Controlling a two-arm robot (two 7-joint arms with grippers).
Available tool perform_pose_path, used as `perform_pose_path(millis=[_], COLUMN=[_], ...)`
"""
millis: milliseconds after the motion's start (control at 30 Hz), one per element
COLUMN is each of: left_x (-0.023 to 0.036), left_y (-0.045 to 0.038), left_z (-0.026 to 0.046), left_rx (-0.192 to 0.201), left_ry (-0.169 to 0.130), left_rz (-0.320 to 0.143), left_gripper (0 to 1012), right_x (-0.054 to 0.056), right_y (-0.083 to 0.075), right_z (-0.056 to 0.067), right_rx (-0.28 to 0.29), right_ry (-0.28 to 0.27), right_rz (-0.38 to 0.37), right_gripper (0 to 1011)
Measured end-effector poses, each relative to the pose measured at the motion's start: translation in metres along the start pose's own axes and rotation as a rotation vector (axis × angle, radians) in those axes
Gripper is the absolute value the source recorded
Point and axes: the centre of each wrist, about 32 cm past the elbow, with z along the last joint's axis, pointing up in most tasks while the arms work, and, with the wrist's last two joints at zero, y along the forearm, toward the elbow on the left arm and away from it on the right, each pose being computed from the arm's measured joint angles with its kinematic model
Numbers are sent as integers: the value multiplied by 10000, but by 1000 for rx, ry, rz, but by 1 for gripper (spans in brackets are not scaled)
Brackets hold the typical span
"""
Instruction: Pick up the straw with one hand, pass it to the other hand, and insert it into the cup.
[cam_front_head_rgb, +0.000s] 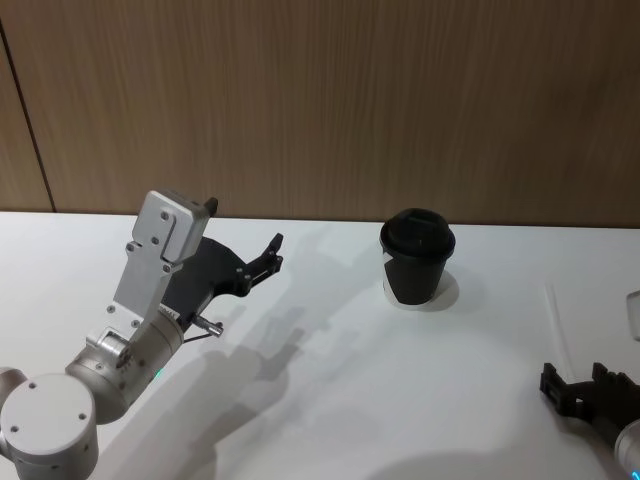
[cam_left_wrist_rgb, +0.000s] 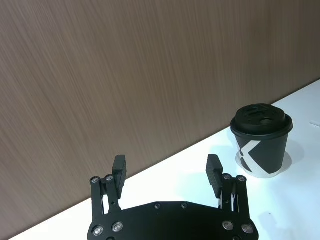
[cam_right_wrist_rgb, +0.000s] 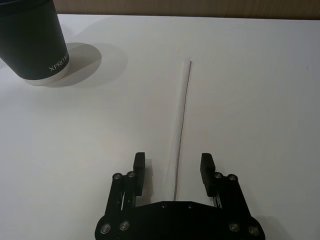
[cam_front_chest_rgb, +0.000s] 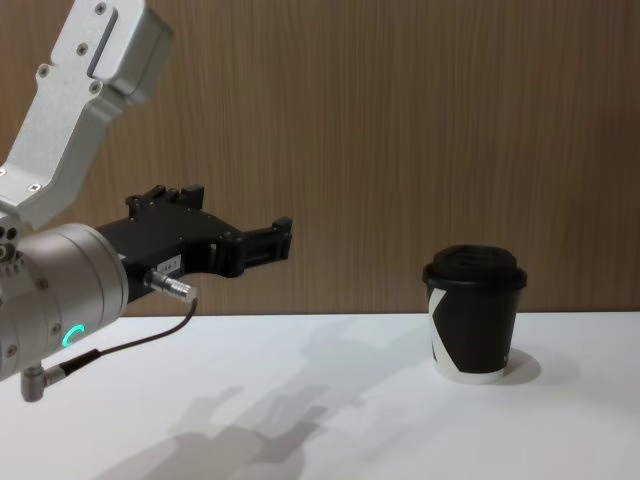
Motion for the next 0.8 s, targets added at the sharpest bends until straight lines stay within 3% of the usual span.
perform_pose_path(millis=[100,300,567,633,800], left_x=[0,0,0,0,0], left_y=[0,0,0,0,0], left_z=[0,0,0,0,0], left_rx=[0,0,0,0,0], left_ry=[0,0,0,0,0], left_rz=[0,0,0,0,0], left_gripper=[1003,1003,1003,1003,1003], right_x=[0,1,-1,-2,-3], right_y=[0,0,0,0,0], right_z=[-1,-5,-7,-8,-8], right_rx=[0,-1,-2,-3,-3], right_ry=[0,-1,-1,-1,-1], right_rz=[0,-1,-1,0,0], right_gripper=[748,489,247,148,56])
